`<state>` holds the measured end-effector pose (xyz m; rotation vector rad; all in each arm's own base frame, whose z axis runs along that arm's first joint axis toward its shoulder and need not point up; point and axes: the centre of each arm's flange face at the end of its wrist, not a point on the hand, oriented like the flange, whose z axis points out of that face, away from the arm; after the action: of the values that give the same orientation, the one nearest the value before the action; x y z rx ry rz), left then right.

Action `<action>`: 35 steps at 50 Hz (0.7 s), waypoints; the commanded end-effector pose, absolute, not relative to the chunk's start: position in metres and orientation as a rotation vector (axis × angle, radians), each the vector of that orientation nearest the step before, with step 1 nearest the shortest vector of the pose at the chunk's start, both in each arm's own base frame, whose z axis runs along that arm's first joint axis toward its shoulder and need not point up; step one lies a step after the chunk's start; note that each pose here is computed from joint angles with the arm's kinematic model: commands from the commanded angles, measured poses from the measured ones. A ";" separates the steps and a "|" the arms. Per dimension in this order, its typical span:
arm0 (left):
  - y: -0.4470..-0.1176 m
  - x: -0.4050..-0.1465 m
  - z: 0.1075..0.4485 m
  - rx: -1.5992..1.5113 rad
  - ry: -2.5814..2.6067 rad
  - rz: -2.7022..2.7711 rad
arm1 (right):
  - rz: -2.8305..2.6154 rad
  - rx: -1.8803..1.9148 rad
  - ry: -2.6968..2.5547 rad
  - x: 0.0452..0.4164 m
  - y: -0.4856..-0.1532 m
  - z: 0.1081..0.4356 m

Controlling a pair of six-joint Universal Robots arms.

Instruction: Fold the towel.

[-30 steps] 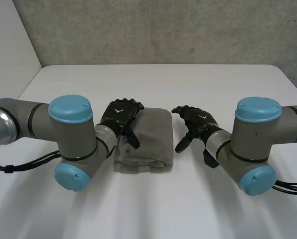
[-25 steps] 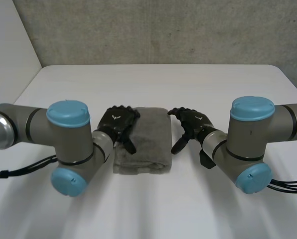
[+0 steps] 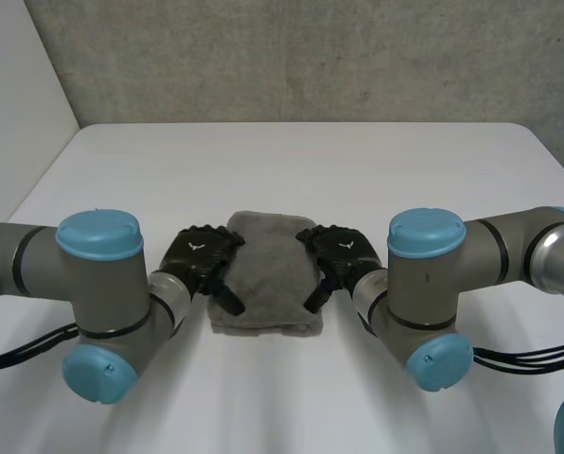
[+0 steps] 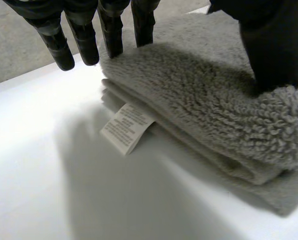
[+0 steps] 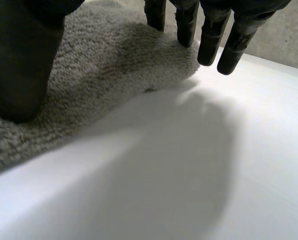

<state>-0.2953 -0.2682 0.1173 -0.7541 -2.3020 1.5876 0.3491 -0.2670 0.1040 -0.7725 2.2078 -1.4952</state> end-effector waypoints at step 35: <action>-0.261 -0.266 0.288 -0.199 -2.081 1.904 | -1.958 -0.506 2.103 0.250 -0.289 0.280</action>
<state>-0.2693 -0.2596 0.2909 -0.2066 -1.9797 1.9393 0.2559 -0.2852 0.2826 -0.4609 2.0424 -1.9363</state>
